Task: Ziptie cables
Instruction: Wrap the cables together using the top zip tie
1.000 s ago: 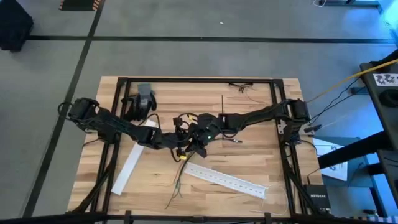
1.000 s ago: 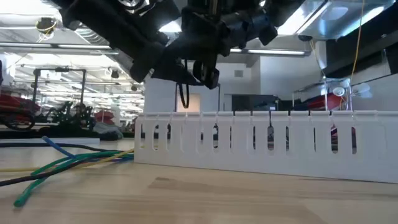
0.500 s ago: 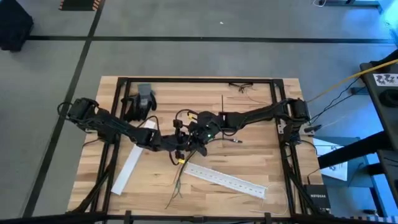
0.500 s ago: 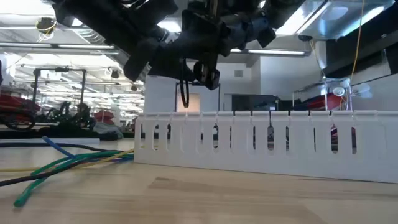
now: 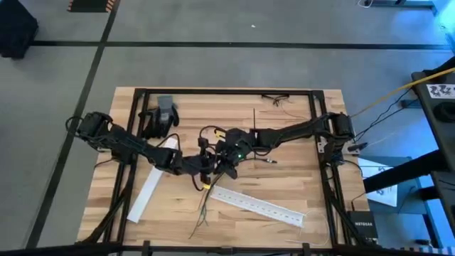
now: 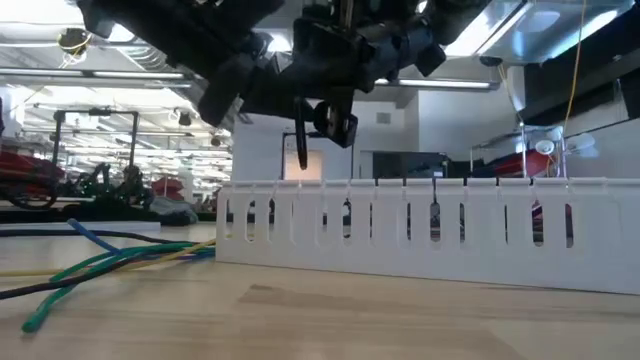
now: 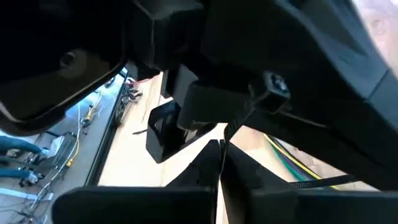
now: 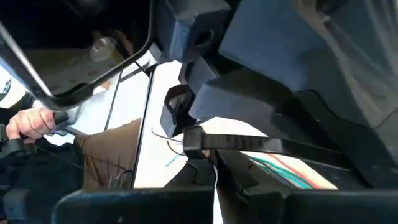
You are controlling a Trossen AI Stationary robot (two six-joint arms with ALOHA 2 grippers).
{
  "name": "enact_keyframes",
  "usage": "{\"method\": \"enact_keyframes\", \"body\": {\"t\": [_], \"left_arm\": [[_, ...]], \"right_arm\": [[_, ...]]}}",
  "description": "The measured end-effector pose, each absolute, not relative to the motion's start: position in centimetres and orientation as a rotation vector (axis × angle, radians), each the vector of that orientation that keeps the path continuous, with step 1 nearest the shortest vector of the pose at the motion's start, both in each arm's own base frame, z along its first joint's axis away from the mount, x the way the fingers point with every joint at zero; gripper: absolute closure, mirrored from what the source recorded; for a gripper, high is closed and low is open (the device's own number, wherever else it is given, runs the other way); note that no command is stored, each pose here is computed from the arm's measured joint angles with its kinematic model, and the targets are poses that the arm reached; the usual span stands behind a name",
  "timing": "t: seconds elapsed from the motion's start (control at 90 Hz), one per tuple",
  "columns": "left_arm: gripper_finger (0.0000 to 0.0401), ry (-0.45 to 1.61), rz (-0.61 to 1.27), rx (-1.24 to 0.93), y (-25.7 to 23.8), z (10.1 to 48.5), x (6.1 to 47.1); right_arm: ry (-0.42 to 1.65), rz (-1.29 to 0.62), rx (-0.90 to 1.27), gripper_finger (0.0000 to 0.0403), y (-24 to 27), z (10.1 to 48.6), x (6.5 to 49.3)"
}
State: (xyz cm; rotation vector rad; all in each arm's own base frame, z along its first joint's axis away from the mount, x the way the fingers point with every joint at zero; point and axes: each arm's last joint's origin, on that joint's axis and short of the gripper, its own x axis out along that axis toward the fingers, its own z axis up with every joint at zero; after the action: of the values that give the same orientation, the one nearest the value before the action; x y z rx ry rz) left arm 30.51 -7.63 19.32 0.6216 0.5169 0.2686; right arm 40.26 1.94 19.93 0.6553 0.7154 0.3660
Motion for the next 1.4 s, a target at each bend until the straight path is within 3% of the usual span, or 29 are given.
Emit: {"method": "enact_keyframes", "body": {"t": [0.656, 1.4], "left_arm": [[0.0401, 0.493, 0.310, 0.943, -10.1, 20.2, 29.8], [0.0401, 0.477, 0.334, 0.856, -10.1, 20.2, 29.8]], "right_arm": [[0.776, 0.405, 0.852, 0.0403, 1.4, 20.0, 40.1], [0.774, 0.387, 0.791, 0.0403, 0.5, 19.8, 40.0]]}}
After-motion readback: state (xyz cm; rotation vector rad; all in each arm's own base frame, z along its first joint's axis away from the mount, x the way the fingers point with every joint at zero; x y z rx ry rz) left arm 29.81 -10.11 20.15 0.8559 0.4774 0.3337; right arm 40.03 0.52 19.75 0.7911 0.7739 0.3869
